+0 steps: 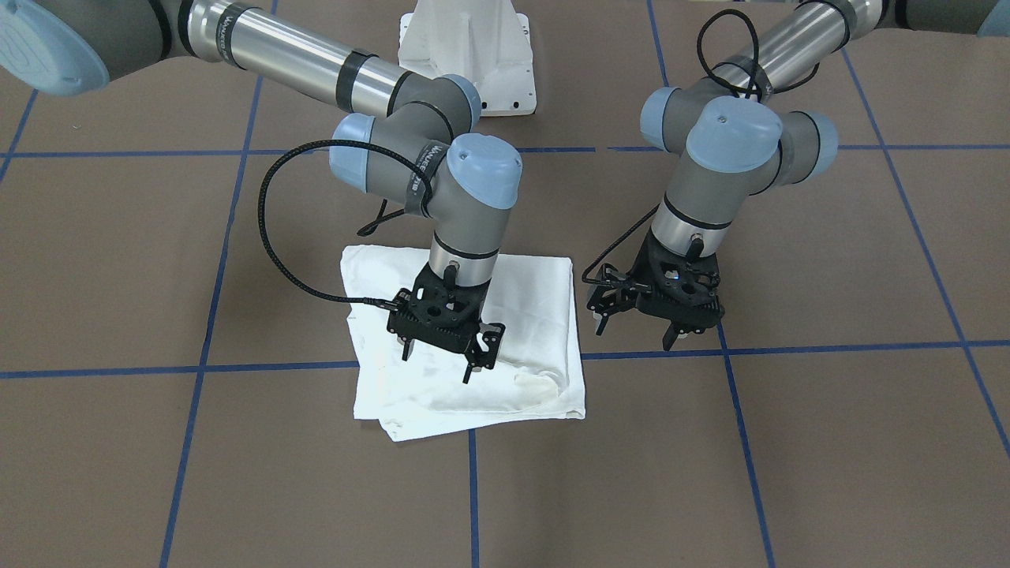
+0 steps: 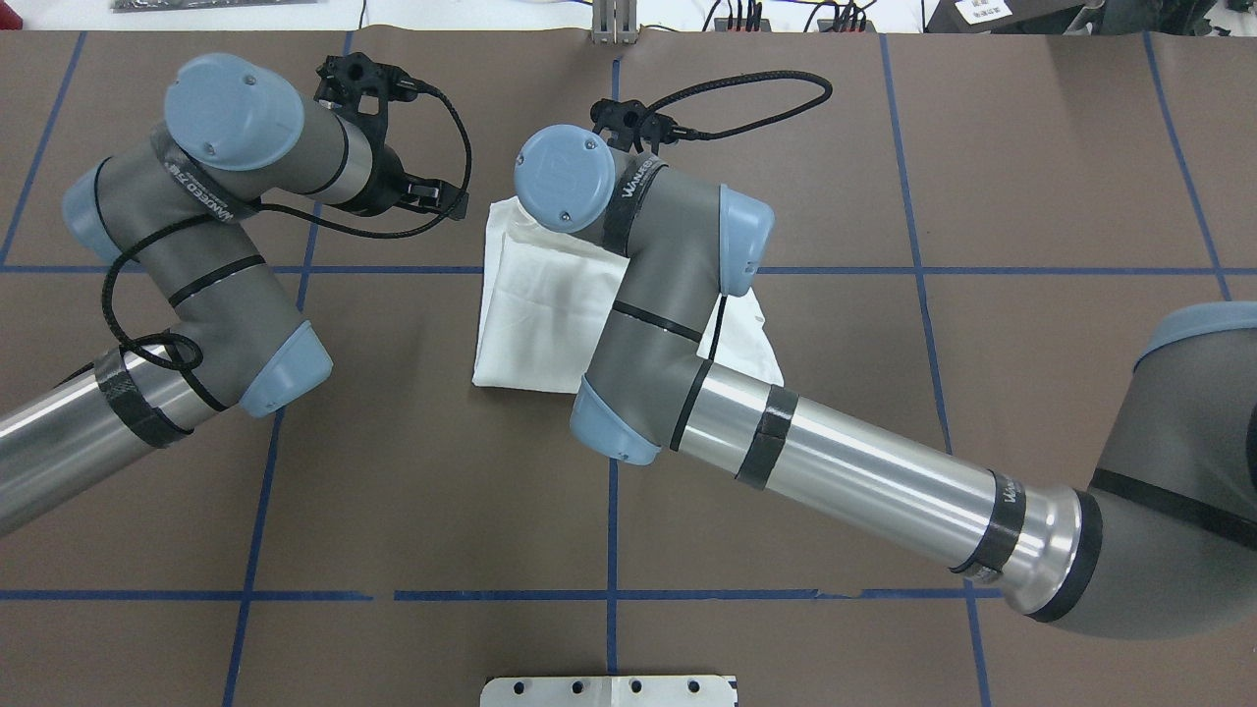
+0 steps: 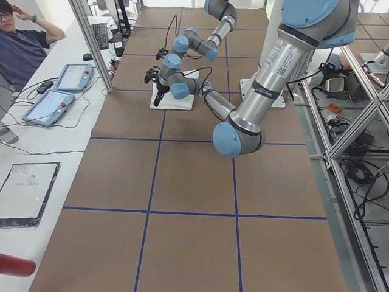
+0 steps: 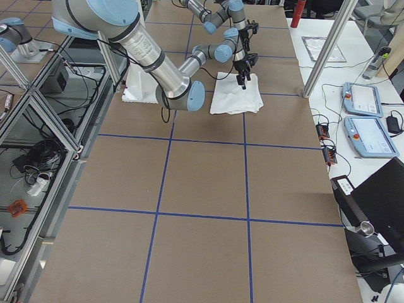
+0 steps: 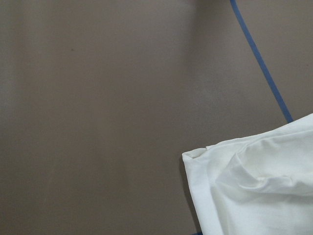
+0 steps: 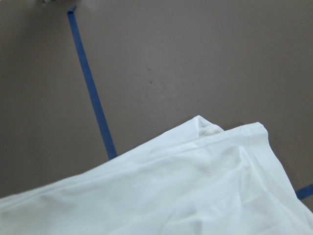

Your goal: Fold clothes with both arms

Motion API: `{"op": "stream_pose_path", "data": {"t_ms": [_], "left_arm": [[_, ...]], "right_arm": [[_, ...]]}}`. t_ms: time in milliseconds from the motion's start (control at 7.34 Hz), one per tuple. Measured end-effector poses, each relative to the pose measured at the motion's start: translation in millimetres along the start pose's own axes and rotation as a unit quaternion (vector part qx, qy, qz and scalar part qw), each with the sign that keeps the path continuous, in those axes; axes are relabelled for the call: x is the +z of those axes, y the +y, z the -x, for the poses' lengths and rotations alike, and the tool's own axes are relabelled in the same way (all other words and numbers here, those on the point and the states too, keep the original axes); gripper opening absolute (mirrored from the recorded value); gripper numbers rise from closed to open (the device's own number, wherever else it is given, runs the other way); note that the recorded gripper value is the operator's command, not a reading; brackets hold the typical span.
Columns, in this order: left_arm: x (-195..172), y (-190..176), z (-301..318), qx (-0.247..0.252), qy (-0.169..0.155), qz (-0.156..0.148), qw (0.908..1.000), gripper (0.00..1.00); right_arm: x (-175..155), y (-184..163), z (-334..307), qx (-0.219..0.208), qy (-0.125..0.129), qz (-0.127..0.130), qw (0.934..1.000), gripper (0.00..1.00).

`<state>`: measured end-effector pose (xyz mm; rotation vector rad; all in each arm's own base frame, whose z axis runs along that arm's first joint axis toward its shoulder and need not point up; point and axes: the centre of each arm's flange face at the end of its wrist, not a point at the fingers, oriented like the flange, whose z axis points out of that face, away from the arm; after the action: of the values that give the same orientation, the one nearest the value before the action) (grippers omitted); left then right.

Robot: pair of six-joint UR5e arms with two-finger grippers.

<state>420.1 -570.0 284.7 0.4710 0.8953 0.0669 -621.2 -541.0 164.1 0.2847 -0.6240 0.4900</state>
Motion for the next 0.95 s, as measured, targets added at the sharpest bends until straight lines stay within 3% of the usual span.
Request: {"op": "stream_pose_path", "data": {"t_ms": [409, 681, 954], "left_arm": [[-1, 2, 1, 0.001, 0.0, 0.0, 1.0, 1.0], [-6, 6, 5, -0.001, 0.002, -0.002, 1.0, 1.0], [-7, 8, 6, -0.001, 0.002, -0.002, 1.0, 1.0]], "right_arm": [[9, 67, -1, -0.028, 0.003, 0.02, 0.9994, 1.0], [21, 61, -6, -0.03, 0.013, 0.002, 0.9995, 1.0], [46, 31, -11, -0.019, 0.013, -0.04, 0.9989, 1.0]]}}
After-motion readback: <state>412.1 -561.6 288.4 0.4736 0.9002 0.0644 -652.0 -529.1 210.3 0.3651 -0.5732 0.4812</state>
